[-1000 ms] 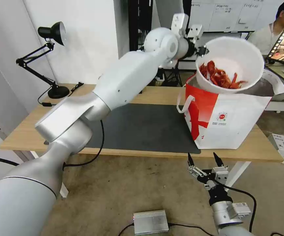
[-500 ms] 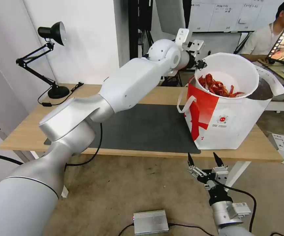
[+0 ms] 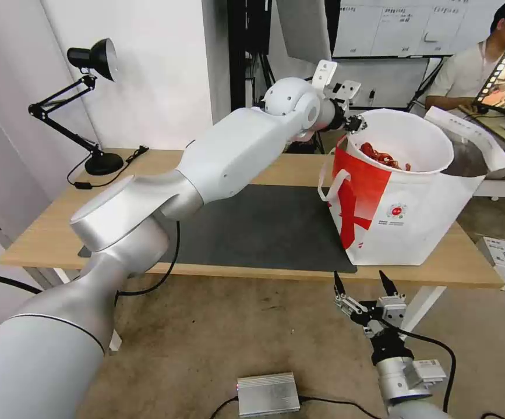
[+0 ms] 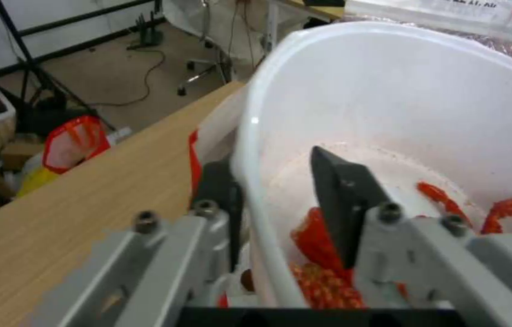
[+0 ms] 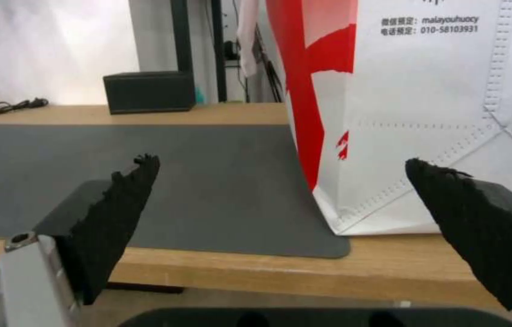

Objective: Pick up the trash from the table and place it into the takeout bag.

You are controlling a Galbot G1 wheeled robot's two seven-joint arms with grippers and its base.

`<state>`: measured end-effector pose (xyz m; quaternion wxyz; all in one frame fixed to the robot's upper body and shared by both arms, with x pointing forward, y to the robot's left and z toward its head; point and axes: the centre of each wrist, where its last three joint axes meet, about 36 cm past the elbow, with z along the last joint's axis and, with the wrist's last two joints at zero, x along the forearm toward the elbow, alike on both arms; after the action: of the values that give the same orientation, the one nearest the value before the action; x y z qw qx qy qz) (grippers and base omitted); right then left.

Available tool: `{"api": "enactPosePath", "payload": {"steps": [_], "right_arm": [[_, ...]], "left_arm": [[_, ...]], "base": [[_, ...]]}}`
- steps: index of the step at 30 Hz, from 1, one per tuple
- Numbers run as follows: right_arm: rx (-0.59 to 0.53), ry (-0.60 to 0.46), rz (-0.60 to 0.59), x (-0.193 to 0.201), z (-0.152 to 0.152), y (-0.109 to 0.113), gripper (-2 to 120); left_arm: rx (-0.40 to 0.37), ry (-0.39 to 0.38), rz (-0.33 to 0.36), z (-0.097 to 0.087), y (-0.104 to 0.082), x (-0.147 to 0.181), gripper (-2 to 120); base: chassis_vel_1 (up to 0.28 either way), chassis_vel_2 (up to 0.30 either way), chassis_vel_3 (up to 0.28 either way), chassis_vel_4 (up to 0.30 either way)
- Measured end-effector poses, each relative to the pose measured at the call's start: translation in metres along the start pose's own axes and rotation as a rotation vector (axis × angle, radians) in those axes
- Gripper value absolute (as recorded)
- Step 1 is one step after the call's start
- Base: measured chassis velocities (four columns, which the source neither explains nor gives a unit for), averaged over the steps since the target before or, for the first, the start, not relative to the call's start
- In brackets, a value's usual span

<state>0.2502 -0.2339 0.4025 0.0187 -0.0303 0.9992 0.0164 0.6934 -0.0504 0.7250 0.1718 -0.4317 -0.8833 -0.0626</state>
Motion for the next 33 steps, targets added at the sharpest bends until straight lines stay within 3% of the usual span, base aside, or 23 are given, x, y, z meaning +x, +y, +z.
{"api": "enactPosePath", "payload": {"steps": [5, 8, 12, 15, 19, 33], "right_arm": [[0.0, 0.0, 0.0, 0.0, 0.0, 0.0, 100], [0.0, 0.0, 0.0, 0.0, 0.0, 0.0, 100], [0.0, 0.0, 0.0, 0.0, 0.0, 0.0, 100], [0.0, 0.0, 0.0, 0.0, 0.0, 0.0, 100], [0.0, 0.0, 0.0, 0.0, 0.0, 0.0, 100], [0.0, 0.0, 0.0, 0.0, 0.0, 0.0, 100]], "left_arm": [[0.001, 0.001, 0.0, 0.001, 0.001, 0.0, 54], [0.002, 0.0, 0.002, 0.002, 0.001, 0.0, 70], [0.001, -0.001, 0.003, 0.002, 0.0, 0.0, 80], [-0.002, -0.004, 0.004, 0.001, -0.001, 0.0, 95], [-0.004, -0.007, 0.005, 0.001, -0.002, 0.0, 100], [-0.016, -0.039, 0.024, -0.007, -0.012, 0.004, 100]], "base": [[0.0, 0.0, 0.0, 0.0], [0.0, 0.0, 0.0, 0.0], [0.0, 0.0, 0.0, 0.0], [0.0, 0.0, 0.0, 0.0], [0.0, 0.0, 0.0, 0.0], [0.0, 0.0, 0.0, 0.0]]}}
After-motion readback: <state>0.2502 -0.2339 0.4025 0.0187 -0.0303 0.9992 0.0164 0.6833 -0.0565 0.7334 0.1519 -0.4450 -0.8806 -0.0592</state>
